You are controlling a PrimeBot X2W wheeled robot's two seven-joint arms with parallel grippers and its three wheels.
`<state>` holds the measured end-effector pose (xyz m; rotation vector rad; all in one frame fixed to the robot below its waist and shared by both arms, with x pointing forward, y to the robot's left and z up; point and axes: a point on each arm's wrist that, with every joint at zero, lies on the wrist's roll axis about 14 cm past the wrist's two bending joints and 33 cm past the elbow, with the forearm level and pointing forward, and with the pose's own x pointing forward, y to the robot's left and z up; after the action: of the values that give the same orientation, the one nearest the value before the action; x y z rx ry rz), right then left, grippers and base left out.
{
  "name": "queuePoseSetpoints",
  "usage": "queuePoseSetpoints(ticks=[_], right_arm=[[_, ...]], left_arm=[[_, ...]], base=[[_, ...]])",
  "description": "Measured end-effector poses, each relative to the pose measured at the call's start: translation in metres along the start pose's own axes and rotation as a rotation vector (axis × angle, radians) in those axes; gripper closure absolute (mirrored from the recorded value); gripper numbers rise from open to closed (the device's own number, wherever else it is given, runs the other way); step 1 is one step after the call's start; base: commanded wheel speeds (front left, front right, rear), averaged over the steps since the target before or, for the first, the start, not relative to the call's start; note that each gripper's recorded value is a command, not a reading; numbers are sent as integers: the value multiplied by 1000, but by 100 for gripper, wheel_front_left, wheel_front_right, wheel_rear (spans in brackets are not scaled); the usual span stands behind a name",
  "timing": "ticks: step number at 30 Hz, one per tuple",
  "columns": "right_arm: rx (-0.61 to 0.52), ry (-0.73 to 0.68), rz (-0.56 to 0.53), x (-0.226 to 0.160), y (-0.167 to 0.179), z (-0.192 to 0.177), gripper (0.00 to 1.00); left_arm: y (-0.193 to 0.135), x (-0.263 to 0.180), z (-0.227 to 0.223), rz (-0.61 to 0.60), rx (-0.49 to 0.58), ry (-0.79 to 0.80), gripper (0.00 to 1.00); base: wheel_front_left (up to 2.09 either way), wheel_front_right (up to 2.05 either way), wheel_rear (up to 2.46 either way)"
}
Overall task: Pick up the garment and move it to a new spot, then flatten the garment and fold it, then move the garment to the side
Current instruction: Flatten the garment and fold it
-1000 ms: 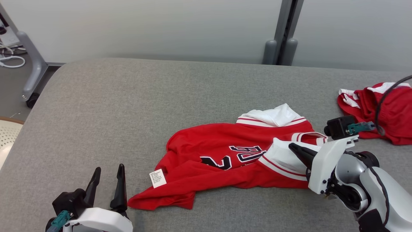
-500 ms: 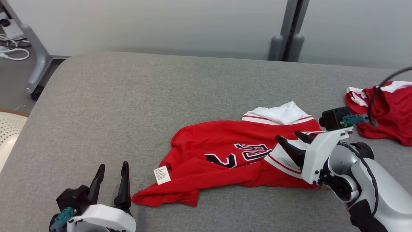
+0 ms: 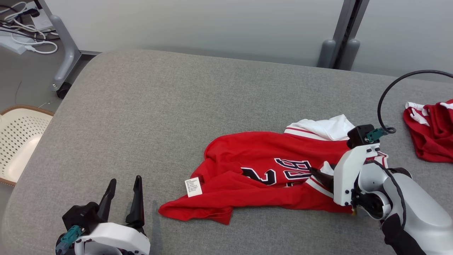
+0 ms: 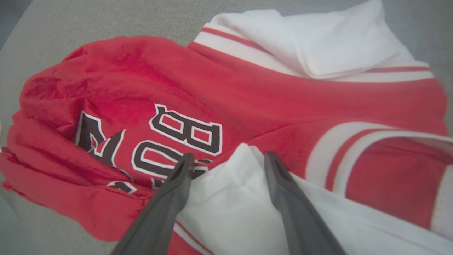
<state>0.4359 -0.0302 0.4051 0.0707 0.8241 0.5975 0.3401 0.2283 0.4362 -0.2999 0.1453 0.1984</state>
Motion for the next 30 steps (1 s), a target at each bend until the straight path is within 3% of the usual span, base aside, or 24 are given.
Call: queuePoseSetpoints(ticks=[6,7,9,10,18,30], right_arm=[[7,40,-4,2,-2,-11,0],[7,44,-4,2,-2,-12,33],[11,50,-1,2,-1,-15,85],[13,53,-2,2,-2,-16,100],[19,-11,-1,-3,-4,-7,100],[69,-228,54,-39,5,13,100]], left_arm=[[2,0,1,2,3,-3,0],[2,1,1,2,3,-2,0],[2,1,0,2,3,-2,0],[2,2,0,2,8,0,0],[-2,4,-1,-15,12,1,0],[-14,5,-3,-61,17,7,0]], base=[[0,0,0],[0,0,0],[0,0,0],[0,0,0],[0,0,0],[0,0,0]])
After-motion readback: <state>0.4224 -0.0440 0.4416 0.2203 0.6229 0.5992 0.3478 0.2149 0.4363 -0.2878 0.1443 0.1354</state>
